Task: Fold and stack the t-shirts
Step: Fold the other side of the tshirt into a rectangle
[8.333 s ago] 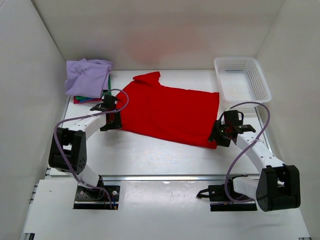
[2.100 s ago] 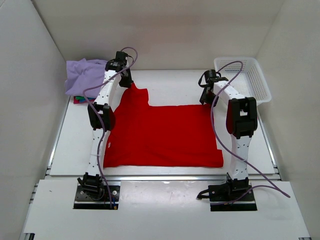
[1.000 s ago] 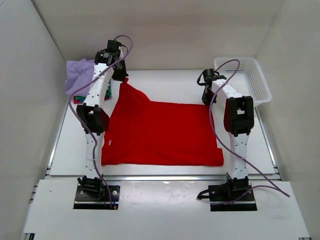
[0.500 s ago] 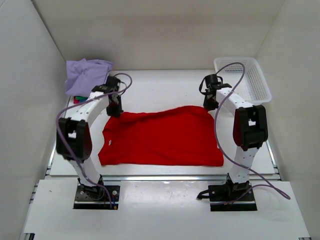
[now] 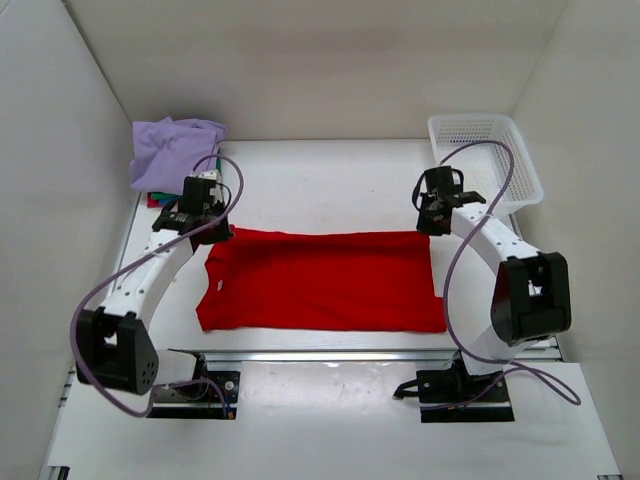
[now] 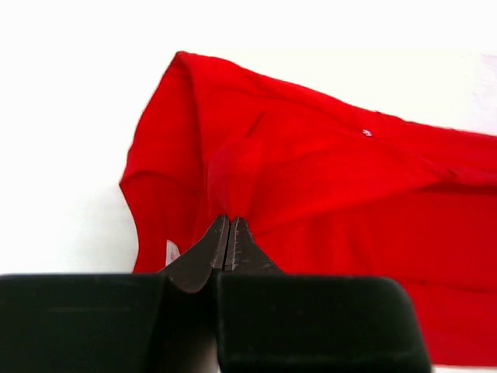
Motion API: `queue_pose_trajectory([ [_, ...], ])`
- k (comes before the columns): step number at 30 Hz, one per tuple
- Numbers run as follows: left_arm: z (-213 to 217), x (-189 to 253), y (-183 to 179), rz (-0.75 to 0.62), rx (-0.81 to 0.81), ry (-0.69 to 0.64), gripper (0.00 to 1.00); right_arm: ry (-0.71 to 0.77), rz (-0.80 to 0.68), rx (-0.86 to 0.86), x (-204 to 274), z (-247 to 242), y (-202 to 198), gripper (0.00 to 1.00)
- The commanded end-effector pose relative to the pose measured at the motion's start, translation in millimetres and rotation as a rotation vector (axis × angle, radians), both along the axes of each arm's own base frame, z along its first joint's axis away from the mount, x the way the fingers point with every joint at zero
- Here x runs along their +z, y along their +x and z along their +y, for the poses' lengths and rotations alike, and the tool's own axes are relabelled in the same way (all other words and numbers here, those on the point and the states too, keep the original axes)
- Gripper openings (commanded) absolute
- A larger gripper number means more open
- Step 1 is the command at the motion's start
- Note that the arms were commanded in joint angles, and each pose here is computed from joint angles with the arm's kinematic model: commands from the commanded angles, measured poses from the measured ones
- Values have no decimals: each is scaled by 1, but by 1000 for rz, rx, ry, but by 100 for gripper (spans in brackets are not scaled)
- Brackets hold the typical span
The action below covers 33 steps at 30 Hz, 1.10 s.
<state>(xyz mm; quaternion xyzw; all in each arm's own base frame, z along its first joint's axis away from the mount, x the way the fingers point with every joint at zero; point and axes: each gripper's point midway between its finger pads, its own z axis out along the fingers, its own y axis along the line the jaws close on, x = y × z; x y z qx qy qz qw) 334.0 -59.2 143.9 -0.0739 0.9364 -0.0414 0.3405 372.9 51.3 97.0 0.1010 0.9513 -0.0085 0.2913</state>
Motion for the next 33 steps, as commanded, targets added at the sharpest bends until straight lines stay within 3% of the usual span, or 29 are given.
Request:
queue_pose_trajectory([
  [1, -6, 23, -18, -70, -14, -37, 0, 18, -58, 9, 13, -2, -5, 0],
  [14, 0, -24, -94, 47, -22, -59, 0, 68, -27, 1, -4, -4, -62, 0],
  [24, 5, -47, -106, 94, -13, -21, 0, 95, 16, -14, -25, -2, -90, 0],
  [33, 3, -53, -114, 183, 6, -80, 0, 106, 61, -39, -35, -1, -111, 1],
])
